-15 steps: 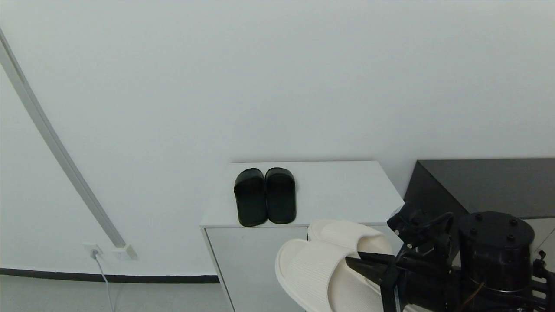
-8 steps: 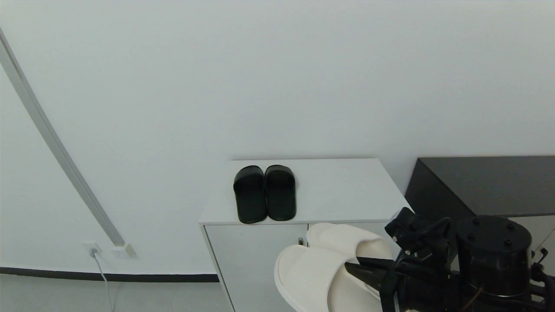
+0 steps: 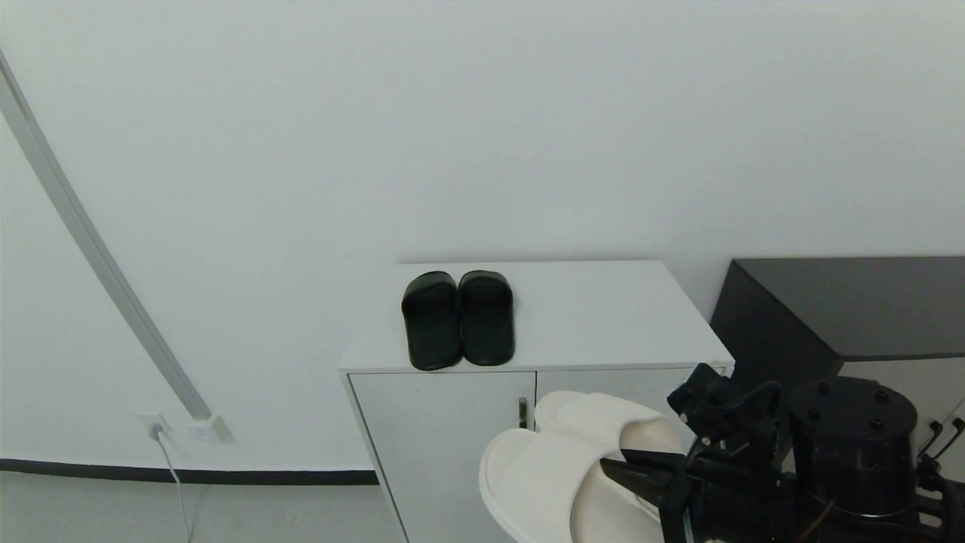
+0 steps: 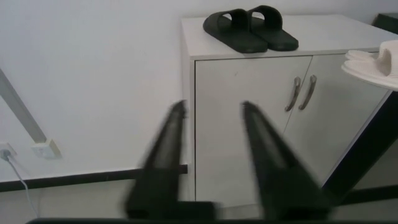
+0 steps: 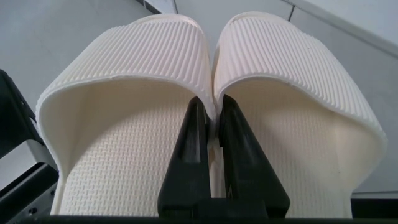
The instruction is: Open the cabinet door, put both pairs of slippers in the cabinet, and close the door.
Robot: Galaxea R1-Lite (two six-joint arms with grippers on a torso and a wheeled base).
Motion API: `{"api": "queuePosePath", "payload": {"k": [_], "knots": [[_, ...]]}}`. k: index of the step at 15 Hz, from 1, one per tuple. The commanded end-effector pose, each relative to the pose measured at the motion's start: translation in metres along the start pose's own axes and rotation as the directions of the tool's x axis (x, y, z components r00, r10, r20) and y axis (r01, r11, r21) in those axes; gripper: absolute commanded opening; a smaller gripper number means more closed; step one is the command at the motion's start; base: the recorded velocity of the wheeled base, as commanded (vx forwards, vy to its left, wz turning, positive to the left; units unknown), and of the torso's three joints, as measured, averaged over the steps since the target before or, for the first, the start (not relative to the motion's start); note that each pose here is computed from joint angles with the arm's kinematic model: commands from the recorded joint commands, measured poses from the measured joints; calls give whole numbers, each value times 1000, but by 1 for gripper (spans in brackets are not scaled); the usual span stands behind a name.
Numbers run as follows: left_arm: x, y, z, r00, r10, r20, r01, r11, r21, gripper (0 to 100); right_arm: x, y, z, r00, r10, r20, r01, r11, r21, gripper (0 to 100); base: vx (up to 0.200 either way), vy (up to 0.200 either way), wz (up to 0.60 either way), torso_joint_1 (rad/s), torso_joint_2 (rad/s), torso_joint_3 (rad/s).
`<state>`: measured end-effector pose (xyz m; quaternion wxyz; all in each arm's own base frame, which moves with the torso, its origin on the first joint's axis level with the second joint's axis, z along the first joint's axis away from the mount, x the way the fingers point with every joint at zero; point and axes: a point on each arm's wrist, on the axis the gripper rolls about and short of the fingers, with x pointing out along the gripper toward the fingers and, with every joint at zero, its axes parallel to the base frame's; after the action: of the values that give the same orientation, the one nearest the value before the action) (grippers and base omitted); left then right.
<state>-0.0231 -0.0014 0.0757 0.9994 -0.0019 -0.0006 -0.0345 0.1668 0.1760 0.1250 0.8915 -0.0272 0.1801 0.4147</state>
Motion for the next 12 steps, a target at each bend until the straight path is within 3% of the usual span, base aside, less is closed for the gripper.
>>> {"api": "queuePosePath", "payload": {"k": [1, 12], "knots": [[0, 0, 0, 1000, 0, -1, 0, 1000, -1, 100, 1, 0, -2, 1000, 0, -7, 0, 1000, 0, 0, 0, 0, 0, -159, 354, 193], [0, 0, 0, 1000, 1, -1, -1, 1000, -2, 100, 1, 0, -5, 1000, 3, -19, -4, 1000, -20, 0, 0, 0, 0, -200, 471, 270]]}}
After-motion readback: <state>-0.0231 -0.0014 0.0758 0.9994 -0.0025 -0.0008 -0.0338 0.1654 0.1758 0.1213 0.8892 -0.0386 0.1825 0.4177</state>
